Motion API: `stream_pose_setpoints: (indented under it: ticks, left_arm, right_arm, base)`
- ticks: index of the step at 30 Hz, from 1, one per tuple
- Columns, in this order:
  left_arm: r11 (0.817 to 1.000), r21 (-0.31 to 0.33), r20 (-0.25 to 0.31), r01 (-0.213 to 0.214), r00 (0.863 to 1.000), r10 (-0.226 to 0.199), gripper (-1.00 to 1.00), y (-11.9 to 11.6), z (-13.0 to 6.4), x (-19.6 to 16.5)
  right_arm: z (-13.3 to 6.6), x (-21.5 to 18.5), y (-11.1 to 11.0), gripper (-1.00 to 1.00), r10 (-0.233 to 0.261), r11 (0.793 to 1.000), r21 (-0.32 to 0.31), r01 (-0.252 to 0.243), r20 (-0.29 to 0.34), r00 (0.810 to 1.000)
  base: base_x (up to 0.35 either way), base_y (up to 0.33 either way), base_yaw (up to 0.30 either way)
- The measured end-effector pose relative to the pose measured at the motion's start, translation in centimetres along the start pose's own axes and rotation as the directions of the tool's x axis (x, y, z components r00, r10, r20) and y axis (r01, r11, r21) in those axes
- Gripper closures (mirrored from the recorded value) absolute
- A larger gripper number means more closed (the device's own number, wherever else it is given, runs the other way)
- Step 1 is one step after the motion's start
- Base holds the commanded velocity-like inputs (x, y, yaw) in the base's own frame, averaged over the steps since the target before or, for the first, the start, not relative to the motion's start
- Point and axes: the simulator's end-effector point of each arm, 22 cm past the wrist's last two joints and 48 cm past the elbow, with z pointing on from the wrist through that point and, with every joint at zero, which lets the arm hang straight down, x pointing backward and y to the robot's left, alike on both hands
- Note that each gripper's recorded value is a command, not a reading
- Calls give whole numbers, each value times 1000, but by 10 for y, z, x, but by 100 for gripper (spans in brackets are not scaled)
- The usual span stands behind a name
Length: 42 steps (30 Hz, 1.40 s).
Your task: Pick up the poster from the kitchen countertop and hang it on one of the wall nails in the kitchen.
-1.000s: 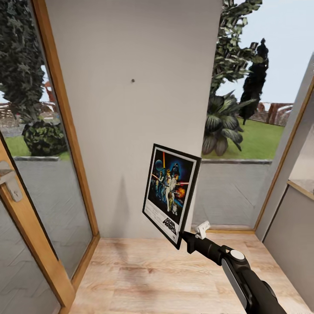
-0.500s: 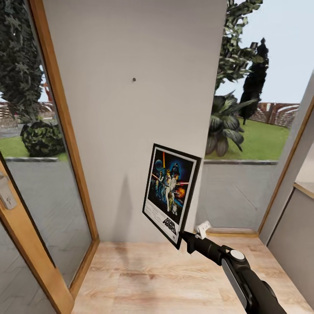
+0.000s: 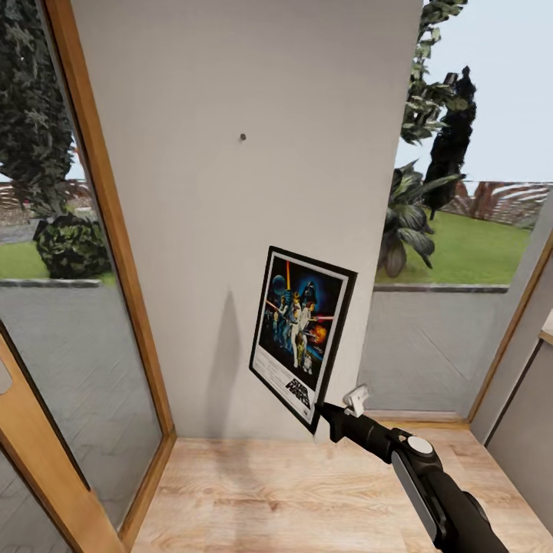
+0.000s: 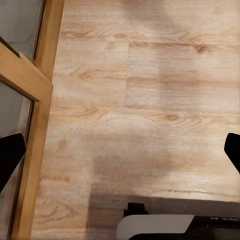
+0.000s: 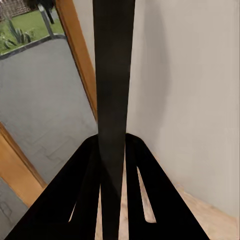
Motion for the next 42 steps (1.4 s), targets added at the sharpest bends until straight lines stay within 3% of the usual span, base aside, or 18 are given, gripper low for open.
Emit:
stream_pose_setpoints:
  ticks: [3, 7, 11, 15, 23, 30, 34, 42]
  left_arm:
    - [1000, 24, -4, 2, 1000, -1, -100, -5, 0, 2]
    - [999, 50, -5, 1, 1000, 0, -100, -11, 0, 2]
    - [998, 57, -6, 0, 1000, 0, -100, -13, 0, 2]
    - [998, 59, -6, 0, 1000, 0, -100, -13, 0, 2]
    - [998, 60, -6, 0, 1000, 0, -100, -13, 0, 2]
    - [998, 60, -6, 0, 1000, 0, -100, -13, -1, 2]
    - [998, 60, -6, 0, 1000, 0, -100, -13, 0, 2]
    - [998, 60, -5, 0, 1000, 0, -100, -13, 0, 2]
  right_arm:
    - [-5, -44, 13, 100, -40, 999, -21, 41, 43, 998]
    - [-9, -69, 27, 100, -39, 998, -45, 40, 27, 999]
    - [-9, -98, 46, 100, -45, 991, -123, 47, 19, 999]
    - [-8, -145, 65, 100, -67, 972, -225, 73, 34, 997]
    - [-20, -211, 74, 100, -106, 940, -326, 106, 17, 994]
    - [-25, -271, 91, 100, -153, 916, -373, 148, 18, 988]
    - [-25, -298, 116, 100, -224, 880, -425, 213, 25, 974]
    - [-27, -317, 125, 100, -242, 875, -432, 219, 2, 970]
  base:
    - [0, 0, 0]
    - [0, 0, 0]
    - [0, 0, 0]
    - [0, 0, 0]
    - [0, 0, 0]
    - [0, 0, 0]
    - [0, 0, 0]
    - [0, 0, 0]
